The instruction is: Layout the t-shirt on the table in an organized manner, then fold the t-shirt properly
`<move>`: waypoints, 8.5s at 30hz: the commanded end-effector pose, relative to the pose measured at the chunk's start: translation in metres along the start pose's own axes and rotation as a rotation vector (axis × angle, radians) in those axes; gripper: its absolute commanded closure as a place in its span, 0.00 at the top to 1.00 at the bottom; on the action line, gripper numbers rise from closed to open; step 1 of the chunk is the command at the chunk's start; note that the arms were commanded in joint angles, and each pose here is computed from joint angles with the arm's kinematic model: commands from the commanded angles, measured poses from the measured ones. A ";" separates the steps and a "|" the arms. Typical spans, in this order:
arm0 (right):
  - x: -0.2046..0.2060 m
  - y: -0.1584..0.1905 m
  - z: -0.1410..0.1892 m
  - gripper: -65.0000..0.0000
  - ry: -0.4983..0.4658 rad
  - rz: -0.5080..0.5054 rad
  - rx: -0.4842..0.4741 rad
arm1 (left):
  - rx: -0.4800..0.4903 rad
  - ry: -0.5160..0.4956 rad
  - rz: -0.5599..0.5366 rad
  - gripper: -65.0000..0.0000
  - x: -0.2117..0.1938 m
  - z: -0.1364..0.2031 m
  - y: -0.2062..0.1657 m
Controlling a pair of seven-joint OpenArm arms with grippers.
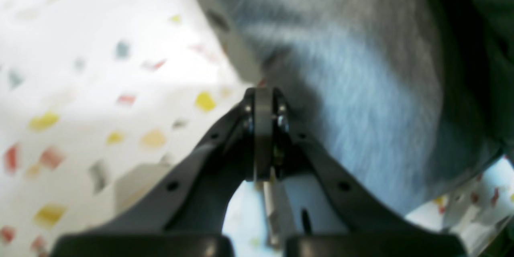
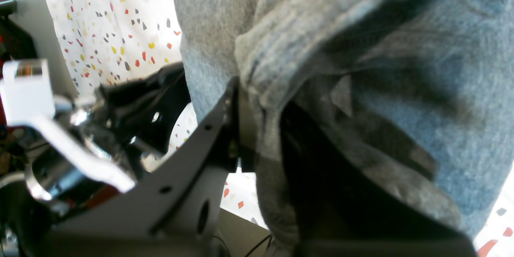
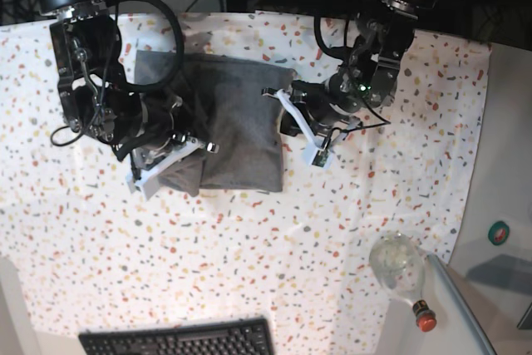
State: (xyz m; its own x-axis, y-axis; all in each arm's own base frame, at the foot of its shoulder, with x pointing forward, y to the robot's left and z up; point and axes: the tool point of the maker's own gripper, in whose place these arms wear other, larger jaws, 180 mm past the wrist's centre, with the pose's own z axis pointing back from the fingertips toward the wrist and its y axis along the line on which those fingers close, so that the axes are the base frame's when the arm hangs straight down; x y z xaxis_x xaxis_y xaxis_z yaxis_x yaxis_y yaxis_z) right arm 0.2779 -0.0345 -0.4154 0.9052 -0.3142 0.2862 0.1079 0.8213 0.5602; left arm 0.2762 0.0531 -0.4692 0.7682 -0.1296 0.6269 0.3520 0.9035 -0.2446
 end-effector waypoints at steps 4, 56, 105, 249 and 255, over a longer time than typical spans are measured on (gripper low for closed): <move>0.009 0.007 0.002 0.00 -0.025 -0.023 0.013 | 0.060 -0.113 0.048 0.00 0.023 0.026 0.024; -0.025 0.109 0.022 0.28 0.021 0.394 0.173 | 0.662 -0.142 0.314 0.00 -0.062 0.218 0.248; -0.017 0.045 0.038 0.00 0.032 0.293 0.003 | 0.370 -0.161 0.205 0.00 -0.035 0.148 0.160; 0.018 -0.061 0.040 0.00 -0.242 0.483 -0.523 | -0.218 -0.017 0.228 1.00 0.018 -0.028 -0.014; 0.047 -0.102 0.071 0.00 -0.371 0.383 -0.614 | -0.138 0.006 0.193 0.02 0.028 -0.027 0.012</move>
State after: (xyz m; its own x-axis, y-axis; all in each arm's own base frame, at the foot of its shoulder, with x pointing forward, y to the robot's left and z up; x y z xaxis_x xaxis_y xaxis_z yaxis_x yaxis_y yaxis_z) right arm 0.2673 -0.1632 -0.4169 0.7810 -0.0181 0.6243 0.1164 0.9863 -0.1170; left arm 0.2981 0.0466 -0.4866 0.8563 0.0401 0.5150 0.2511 0.8389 -0.4829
